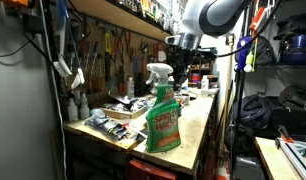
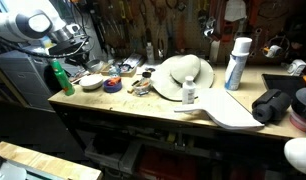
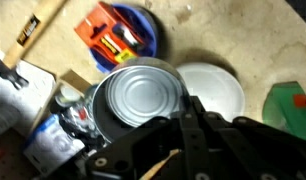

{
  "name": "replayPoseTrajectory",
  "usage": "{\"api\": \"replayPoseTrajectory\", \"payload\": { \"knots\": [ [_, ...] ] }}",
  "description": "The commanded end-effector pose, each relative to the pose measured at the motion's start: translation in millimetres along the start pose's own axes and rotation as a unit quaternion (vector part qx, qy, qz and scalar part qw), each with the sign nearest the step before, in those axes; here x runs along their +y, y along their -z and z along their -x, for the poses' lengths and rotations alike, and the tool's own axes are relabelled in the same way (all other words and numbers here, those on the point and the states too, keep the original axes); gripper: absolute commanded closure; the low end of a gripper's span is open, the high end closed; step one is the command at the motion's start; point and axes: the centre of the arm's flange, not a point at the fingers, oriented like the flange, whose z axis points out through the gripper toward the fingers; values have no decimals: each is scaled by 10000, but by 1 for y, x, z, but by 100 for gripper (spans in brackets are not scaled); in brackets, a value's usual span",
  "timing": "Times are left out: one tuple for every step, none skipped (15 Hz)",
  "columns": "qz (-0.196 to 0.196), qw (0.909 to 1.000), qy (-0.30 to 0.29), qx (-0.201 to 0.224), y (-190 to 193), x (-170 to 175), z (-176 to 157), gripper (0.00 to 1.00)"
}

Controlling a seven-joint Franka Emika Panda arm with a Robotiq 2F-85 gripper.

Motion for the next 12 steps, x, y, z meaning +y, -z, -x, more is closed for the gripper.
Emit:
{"api": "replayPoseTrajectory", "payload": {
  "knots": [
    [-271, 9948, 717, 665, -10, -20, -34, 99],
    [-364, 9916, 867, 885, -18, -19, -40, 99],
    [-448, 9878, 1044, 1067, -26, -18, -44, 99],
    [-573, 9836, 1186, 1236, -32, -17, -46, 99],
    [-746, 9794, 1322, 1332, -40, -15, -46, 99],
    [-926, 9750, 1470, 1386, -47, -16, -45, 99],
    [-1127, 9704, 1594, 1421, -52, -19, -45, 99],
    [-1313, 9651, 1745, 1443, -55, -21, -43, 99],
    [-1490, 9597, 1921, 1407, -56, -22, -40, 99],
    [-1487, 9605, 1966, 1291, -59, -19, -35, 99],
    [-1512, 9605, 1997, 1210, -61, -13, -29, 99],
    [-1465, 9630, 2002, 1054, -64, -3, -21, 99]
  ]
}}
